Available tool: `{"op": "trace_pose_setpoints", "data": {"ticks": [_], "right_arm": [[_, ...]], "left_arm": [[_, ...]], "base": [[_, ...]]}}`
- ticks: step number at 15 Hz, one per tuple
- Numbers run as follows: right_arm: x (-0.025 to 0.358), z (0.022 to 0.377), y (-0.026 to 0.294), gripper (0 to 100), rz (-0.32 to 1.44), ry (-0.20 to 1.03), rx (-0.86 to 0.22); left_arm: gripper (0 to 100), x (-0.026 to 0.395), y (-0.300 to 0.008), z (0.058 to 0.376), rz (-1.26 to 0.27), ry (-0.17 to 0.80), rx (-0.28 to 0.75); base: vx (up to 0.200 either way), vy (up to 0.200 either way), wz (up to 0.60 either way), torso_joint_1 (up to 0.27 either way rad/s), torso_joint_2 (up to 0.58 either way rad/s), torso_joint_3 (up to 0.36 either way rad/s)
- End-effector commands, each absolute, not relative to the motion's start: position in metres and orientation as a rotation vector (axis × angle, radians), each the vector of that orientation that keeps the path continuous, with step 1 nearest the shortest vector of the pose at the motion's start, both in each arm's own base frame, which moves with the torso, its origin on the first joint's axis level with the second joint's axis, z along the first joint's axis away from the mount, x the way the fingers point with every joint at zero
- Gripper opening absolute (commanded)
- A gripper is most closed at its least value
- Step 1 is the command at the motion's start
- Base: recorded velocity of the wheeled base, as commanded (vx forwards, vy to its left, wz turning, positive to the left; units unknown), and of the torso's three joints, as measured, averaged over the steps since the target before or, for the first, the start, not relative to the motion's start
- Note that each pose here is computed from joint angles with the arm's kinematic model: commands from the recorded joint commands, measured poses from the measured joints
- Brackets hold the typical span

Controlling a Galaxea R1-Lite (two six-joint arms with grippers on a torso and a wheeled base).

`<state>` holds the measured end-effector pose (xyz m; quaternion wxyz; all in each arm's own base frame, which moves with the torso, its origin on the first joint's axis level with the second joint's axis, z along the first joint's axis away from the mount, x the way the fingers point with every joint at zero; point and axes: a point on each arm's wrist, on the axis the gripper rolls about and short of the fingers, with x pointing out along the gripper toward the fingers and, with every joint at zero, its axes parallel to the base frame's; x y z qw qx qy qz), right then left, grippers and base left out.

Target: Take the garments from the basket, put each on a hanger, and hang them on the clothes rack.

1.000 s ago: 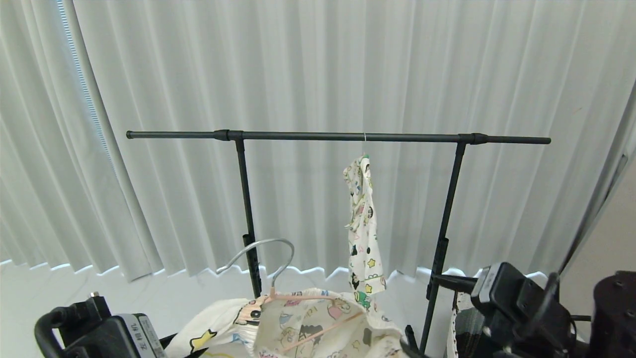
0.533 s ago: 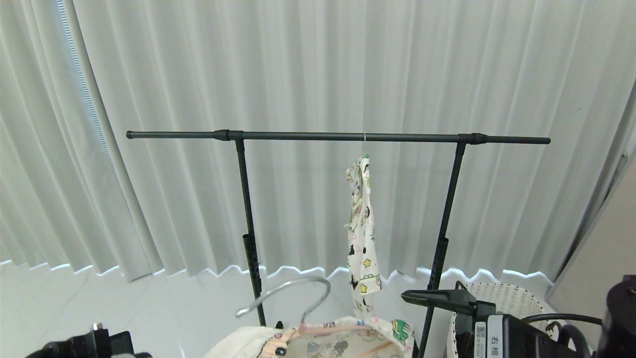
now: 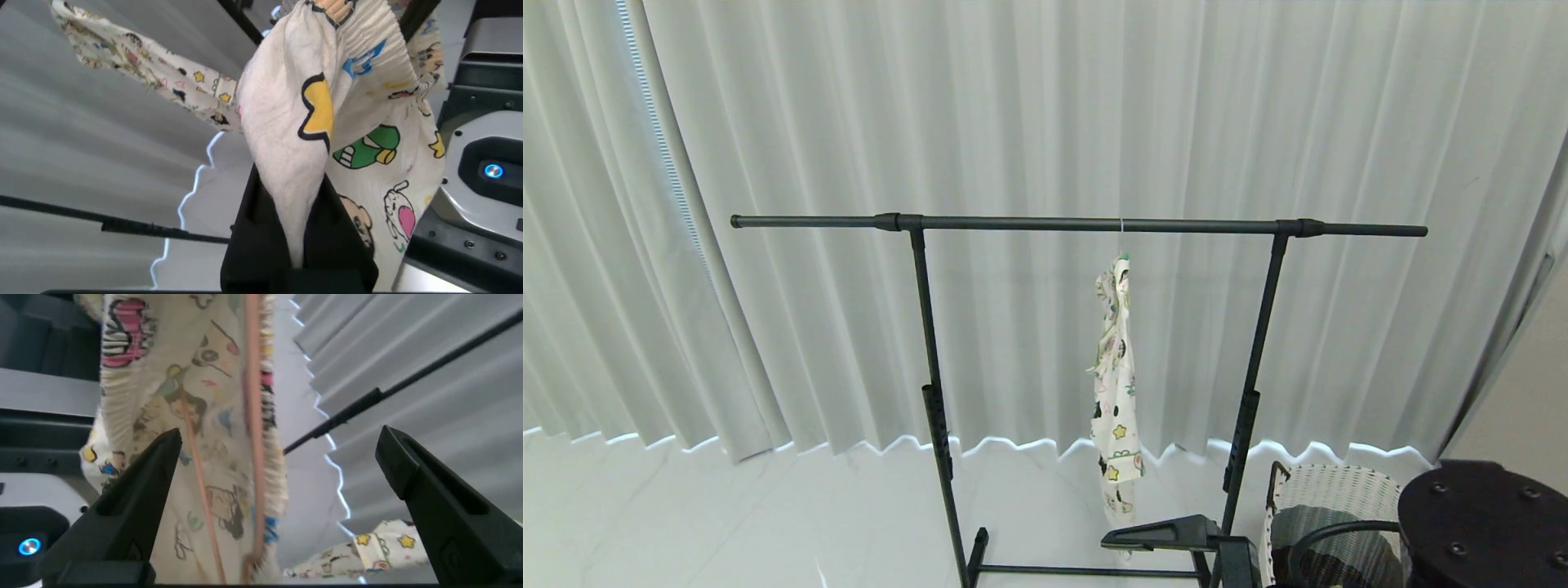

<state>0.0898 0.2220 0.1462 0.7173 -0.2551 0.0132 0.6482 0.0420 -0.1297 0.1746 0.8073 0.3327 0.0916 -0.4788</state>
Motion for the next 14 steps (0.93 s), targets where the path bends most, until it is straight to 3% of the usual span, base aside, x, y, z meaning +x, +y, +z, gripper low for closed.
{"op": "trace_pose_setpoints", "data": {"ticks": [1,2,3,10,14], "right_arm": [[0.0900,0.1401,0.2253,100,1.446,0.053,-0.574],[0.0898,0.1394,0.2248,100,1.446,0.056,-0.576],[0.0898,0.1394,0.2248,0,1.446,0.056,-0.576],[0.0978,0.1376,0.2246,0,1.406,0.064,-0.585],[0.0987,0.1420,0.2223,0,1.404,0.004,-0.625]], "left_arm": [[0,0.0409,-0.1312,0.1743,-1.034,0.194,0.716],[0,0.0408,-0.1310,0.1745,-1.034,0.193,0.715],[0,0.0408,-0.1310,0.1745,-1.034,0.193,0.715],[0,0.0383,-0.1325,0.1778,-1.052,0.175,0.709],[0,0.0394,-0.1335,0.1758,-1.030,0.166,0.754]], "base": [[0.000,0.000,0.00,0.000,0.00,0.000],[0.000,0.000,0.00,0.000,0.00,0.000],[0.000,0.000,0.00,0.000,0.00,0.000],[0.000,0.000,0.00,0.000,0.00,0.000],[0.000,0.000,0.00,0.000,0.00,0.000]]}}
